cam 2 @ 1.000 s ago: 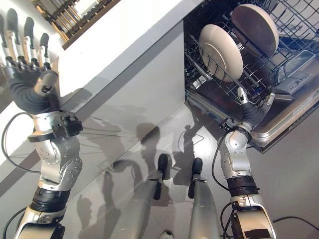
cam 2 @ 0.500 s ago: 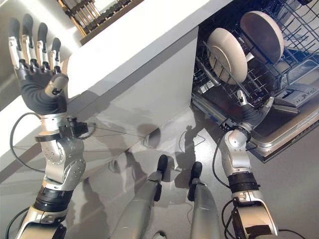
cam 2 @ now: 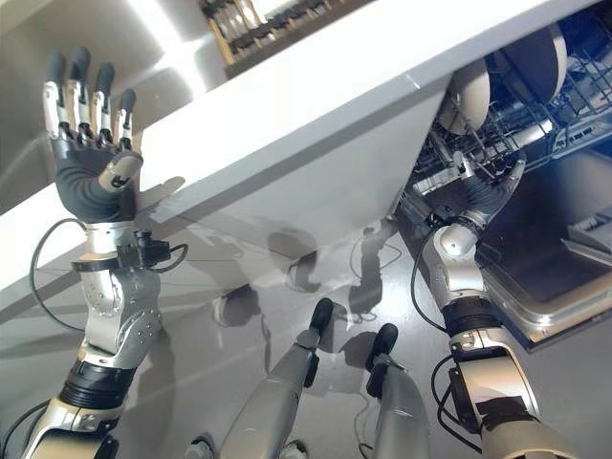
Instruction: Pick up plates and place into dishwasher.
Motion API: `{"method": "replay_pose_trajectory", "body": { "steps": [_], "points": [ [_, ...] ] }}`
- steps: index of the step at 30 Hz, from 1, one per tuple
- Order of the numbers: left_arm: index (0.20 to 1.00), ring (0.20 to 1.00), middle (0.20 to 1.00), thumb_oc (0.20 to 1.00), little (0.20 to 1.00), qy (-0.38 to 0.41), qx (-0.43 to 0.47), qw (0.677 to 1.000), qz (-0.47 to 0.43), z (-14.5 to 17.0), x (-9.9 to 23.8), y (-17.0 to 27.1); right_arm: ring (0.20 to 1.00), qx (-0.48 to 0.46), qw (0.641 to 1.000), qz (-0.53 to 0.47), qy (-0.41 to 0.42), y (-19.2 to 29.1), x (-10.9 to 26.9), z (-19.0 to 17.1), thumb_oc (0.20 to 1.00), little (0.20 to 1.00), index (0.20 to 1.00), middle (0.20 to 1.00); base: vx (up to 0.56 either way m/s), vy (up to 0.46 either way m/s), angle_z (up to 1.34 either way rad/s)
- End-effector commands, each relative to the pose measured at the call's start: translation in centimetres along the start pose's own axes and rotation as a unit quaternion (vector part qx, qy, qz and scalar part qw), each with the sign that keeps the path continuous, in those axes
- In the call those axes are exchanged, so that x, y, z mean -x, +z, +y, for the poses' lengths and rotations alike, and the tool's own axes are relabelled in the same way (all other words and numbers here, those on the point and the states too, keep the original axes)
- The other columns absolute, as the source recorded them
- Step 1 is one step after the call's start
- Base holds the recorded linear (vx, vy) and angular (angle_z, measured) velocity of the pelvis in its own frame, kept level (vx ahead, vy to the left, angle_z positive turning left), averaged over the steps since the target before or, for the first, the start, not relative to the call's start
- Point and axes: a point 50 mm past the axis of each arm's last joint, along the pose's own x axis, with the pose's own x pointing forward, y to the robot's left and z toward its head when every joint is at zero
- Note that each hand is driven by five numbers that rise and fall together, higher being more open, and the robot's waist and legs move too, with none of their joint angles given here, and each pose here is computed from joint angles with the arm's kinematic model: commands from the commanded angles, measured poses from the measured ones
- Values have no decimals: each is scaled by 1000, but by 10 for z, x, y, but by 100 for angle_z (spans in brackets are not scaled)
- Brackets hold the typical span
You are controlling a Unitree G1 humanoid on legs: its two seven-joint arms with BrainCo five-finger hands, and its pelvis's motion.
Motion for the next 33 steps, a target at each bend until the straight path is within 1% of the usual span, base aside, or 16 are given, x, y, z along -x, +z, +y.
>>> {"method": "replay_pose_trajectory", "body": {
  "steps": [1, 5, 8, 16, 20, 26, 30, 33],
  "points": [
    [1000, 1000, 1000, 1000, 1000, 31, -24, 991, 128, 28, 39, -23, 1000, -110, 966, -172, 159, 95, 13, 73, 1000, 1000, 1000, 1000, 52, 5, 15],
    [1000, 1000, 1000, 1000, 1000, 24, -25, 991, 132, 31, 42, -20, 1000, -114, 961, -185, 172, 103, 12, 75, 1000, 1000, 1000, 1000, 25, -25, 10],
    [1000, 1000, 1000, 1000, 1000, 23, -30, 990, 135, 35, 47, -18, 1000, -136, 952, -193, 193, 108, 12, 75, 1000, 1000, 1000, 1000, 20, -37, 6],
    [1000, 1000, 1000, 1000, 1000, 13, -35, 991, 128, 44, 47, -11, 1000, -134, 955, -188, 184, 112, -5, 68, 1000, 1000, 1000, 1000, -10, -23, 3],
    [1000, 1000, 1000, 1000, 1000, 11, -32, 991, 129, 47, 46, -9, 1000, -167, 947, -181, 207, 111, -8, 65, 1000, 1000, 1000, 1000, -12, -3, 10],
    [1000, 1000, 1000, 1000, 1000, 8, -24, 991, 131, 47, 46, -8, 1000, -103, 970, -162, 147, 104, -16, 57, 1000, 1000, 1000, 1000, -21, 10, 1],
    [1000, 1000, 1000, 1000, 1000, 3, -22, 991, 133, 43, 43, -10, 1000, -49, 989, -123, 70, 83, -21, 44, 1000, 1000, 1000, 1000, -13, 5, 1],
    [1000, 1000, 1000, 1000, 1000, 1, -24, 991, 133, 39, 40, -13, 1000, -28, 995, -96, 19, 73, -25, 35, 1000, 1000, 1000, 1000, -29, 1, 5]
  ]
}}
